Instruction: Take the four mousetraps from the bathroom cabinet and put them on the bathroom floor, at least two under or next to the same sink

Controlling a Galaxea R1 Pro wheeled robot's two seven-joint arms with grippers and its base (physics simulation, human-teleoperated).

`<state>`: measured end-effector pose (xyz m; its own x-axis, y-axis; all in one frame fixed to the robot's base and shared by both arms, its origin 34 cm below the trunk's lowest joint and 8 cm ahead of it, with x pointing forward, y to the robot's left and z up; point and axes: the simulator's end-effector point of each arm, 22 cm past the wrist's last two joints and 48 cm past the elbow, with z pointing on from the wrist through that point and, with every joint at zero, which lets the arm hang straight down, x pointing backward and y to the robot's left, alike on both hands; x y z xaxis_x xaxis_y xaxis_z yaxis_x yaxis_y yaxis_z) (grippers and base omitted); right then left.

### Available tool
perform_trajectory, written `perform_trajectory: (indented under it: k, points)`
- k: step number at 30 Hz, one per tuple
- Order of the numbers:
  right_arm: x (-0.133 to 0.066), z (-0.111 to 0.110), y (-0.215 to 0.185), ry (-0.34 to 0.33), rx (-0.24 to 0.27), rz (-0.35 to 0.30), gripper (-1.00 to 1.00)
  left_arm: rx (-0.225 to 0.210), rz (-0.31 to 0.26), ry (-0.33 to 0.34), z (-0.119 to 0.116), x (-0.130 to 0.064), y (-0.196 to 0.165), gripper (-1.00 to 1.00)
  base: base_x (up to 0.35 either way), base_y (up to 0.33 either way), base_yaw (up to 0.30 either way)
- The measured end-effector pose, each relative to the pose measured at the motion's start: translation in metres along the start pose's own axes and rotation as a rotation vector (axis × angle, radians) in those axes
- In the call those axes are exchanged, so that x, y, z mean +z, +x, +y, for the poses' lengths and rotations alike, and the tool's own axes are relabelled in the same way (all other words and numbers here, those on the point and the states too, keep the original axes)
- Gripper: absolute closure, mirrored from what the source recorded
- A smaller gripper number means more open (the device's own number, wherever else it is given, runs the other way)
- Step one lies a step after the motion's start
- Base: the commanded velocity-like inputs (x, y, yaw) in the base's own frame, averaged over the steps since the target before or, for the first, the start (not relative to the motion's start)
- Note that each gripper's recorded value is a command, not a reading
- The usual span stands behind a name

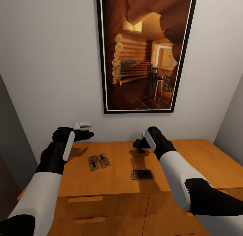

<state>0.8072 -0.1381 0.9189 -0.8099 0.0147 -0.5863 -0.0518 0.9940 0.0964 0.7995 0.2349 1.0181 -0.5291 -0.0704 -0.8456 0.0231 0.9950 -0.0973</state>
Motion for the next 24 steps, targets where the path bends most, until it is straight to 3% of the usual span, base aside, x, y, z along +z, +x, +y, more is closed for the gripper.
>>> perform_trajectory:
  k: [24]
  points:
    - [0.015,-0.004,0.014,0.02,-0.006,0.015,-1.0,0.0,-0.001,0.0,0.0,0.0,0.0,-1.0,0.0,0.0,0.0]
